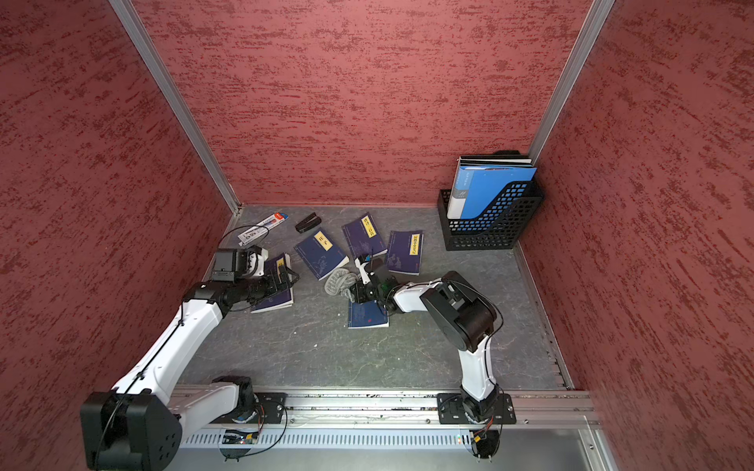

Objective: Wipe the cover of the book
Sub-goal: Wipe the dirt from the cover of the book.

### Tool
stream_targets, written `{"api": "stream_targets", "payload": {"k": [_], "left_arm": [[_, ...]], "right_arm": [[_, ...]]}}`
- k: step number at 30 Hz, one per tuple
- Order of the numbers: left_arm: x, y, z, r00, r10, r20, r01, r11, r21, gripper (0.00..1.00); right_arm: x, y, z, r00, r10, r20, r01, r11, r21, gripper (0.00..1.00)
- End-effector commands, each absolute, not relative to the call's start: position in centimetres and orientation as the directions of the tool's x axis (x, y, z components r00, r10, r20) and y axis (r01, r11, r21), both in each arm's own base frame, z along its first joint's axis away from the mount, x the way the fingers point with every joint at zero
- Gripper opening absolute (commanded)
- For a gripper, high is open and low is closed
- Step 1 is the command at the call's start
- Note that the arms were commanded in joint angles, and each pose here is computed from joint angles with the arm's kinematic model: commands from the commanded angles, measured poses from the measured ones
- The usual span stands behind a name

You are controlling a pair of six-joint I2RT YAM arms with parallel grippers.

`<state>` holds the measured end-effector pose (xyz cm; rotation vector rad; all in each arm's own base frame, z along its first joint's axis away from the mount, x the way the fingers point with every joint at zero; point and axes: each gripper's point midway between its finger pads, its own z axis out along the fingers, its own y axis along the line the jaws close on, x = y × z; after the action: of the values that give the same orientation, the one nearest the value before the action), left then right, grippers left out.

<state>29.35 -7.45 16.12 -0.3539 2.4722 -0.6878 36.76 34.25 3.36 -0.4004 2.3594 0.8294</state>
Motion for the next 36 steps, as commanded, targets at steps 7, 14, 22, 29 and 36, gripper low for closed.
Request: {"api": "stream_targets", "payload": {"k": [7,14,22,29,36], "left_arm": [[28.6,-6.8,16.4,-0.803,-0.397,-0.446,-0.112,0.834,-0.54,1.0],[28.8,-6.7,16.1,-0.803,-0.401,-0.44,-0.117,0.831,-0.544,1.0],[29.3,-6.8,15.8,-0.808,-0.4,-0.433,-0.118,0.829,-0.547,1.0],[29.5,-6.9,15.5,-0.81,-0.403,-0.425,-0.122,0.827,-0.549,1.0],[29.0,-6.9,15.6,-0.809,-0.41,-0.422,-0.127,0.823,-0.554,1.0]], "right_arm": [[35.0,30.1,-2.7,-0.859,-0.226,-0.46,-0.402,0.853,0.332,0.04],[27.8,29.1,-3.7,-0.895,-0.229,-0.383,-0.382,0.837,0.392,0.04],[19.5,25.7,-4.5,-0.938,-0.185,-0.293,-0.3,0.857,0.419,0.05],[22.0,24.2,-3.8,-0.922,-0.187,-0.338,-0.308,0.886,0.347,0.07],[31.9,25.2,-4.0,-0.905,-0.148,-0.399,-0.288,0.903,0.32,0.06]]}}
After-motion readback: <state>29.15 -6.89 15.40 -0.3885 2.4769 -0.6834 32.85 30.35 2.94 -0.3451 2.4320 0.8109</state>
